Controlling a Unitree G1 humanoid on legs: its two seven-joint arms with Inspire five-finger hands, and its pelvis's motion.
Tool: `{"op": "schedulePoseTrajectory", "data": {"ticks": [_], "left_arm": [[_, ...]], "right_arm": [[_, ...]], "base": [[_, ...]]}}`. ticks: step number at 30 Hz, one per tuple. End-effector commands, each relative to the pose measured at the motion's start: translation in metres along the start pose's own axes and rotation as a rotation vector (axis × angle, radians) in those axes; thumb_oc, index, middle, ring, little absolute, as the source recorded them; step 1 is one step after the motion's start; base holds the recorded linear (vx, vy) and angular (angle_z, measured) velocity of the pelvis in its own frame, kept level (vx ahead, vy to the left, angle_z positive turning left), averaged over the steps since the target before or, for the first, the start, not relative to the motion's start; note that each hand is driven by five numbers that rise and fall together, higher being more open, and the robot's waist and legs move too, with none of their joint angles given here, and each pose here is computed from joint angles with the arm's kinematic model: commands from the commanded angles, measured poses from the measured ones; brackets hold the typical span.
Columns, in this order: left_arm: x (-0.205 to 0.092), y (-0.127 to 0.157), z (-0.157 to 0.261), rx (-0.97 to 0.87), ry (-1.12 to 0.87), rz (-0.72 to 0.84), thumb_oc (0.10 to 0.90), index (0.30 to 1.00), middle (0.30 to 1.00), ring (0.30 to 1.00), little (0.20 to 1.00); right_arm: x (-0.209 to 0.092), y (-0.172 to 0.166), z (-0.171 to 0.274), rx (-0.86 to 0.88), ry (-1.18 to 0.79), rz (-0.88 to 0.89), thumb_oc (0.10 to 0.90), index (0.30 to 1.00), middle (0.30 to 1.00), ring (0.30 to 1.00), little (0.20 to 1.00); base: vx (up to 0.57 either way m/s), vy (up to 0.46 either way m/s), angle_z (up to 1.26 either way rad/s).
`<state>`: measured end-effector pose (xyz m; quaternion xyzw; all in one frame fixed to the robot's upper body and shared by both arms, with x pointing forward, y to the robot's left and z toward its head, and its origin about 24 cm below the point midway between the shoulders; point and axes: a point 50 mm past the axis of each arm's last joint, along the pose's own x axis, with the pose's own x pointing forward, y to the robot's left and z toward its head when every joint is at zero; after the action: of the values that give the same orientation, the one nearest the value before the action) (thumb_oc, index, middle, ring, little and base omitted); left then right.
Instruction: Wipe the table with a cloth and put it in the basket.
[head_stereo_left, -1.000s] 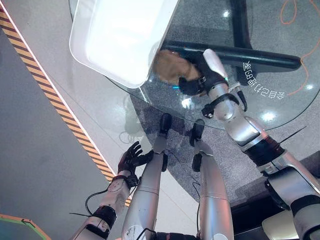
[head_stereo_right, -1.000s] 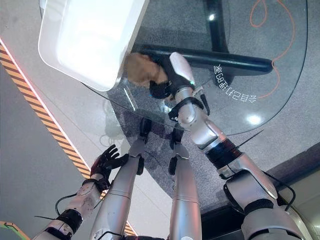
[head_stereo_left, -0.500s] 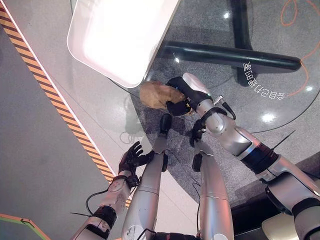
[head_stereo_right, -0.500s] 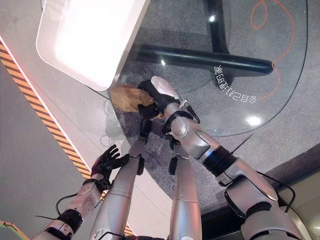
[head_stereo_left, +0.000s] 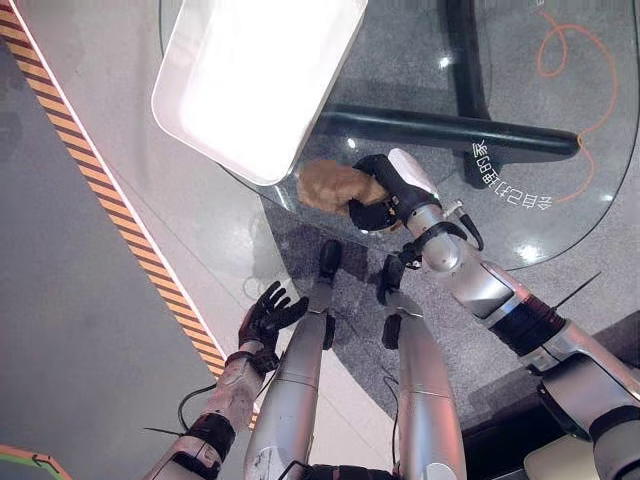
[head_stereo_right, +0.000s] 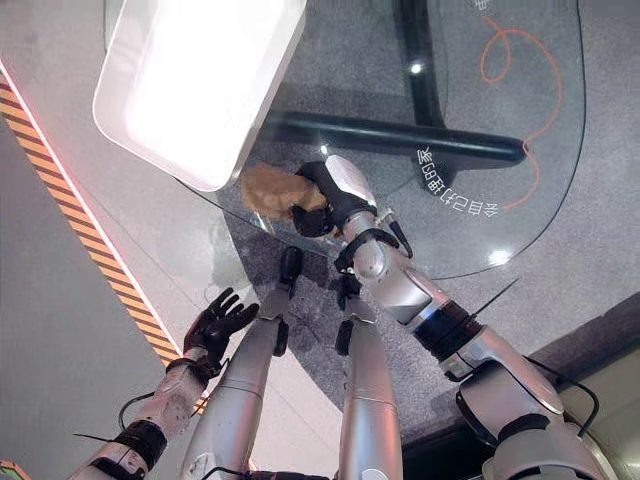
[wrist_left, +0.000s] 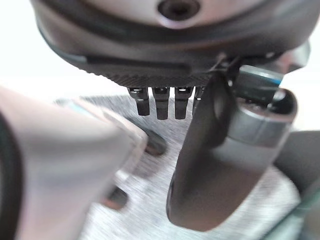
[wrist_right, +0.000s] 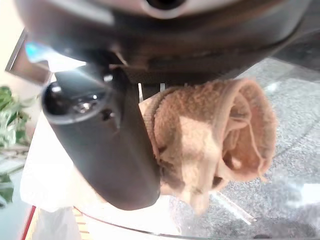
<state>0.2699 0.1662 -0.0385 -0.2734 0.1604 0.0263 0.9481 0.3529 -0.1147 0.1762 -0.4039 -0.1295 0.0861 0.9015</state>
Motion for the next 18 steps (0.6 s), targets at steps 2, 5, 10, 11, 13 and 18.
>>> {"op": "schedulePoseTrajectory", "data": {"ticks": [2,5,10,11,13,18], "left_arm": [[-0.024,0.009,-0.009,-0.150,-0.024,-0.014,0.800,0.900,0.900,0.900,0.900],[-0.028,0.005,0.000,-0.181,-0.063,-0.051,0.800,0.900,0.900,0.900,0.900],[-0.037,-0.006,0.015,-0.253,-0.093,-0.136,0.800,0.900,0.900,0.900,0.900],[-0.038,-0.008,0.015,-0.257,-0.089,-0.147,0.800,0.900,0.900,0.900,0.900],[-0.043,-0.013,0.018,-0.255,-0.079,-0.194,0.800,0.900,0.900,0.900,0.900],[-0.053,-0.027,0.025,-0.328,-0.093,-0.347,0.800,0.900,0.900,0.900,0.900]], "right_arm": [[-0.019,-0.024,0.069,0.148,-0.380,-0.088,0.100,0.300,0.300,0.300,0.200],[-0.025,-0.029,0.065,0.157,-0.374,-0.096,0.100,0.300,0.300,0.300,0.200],[-0.037,-0.035,0.049,0.182,-0.347,-0.130,0.100,0.300,0.300,0.300,0.200],[-0.038,-0.036,0.047,0.192,-0.344,-0.132,0.100,0.300,0.300,0.300,0.200],[-0.044,-0.037,0.041,0.236,-0.338,-0.142,0.100,0.300,0.300,0.300,0.200],[-0.057,-0.040,0.034,0.311,-0.349,-0.172,0.100,0.300,0.300,0.300,0.200]], "base": [[-0.05,-0.045,0.00],[-0.04,-0.032,0.00],[-0.03,-0.039,0.01],[-0.02,-0.042,-0.01],[-0.01,-0.042,-0.01],[0.01,-0.007,0.00]]}}
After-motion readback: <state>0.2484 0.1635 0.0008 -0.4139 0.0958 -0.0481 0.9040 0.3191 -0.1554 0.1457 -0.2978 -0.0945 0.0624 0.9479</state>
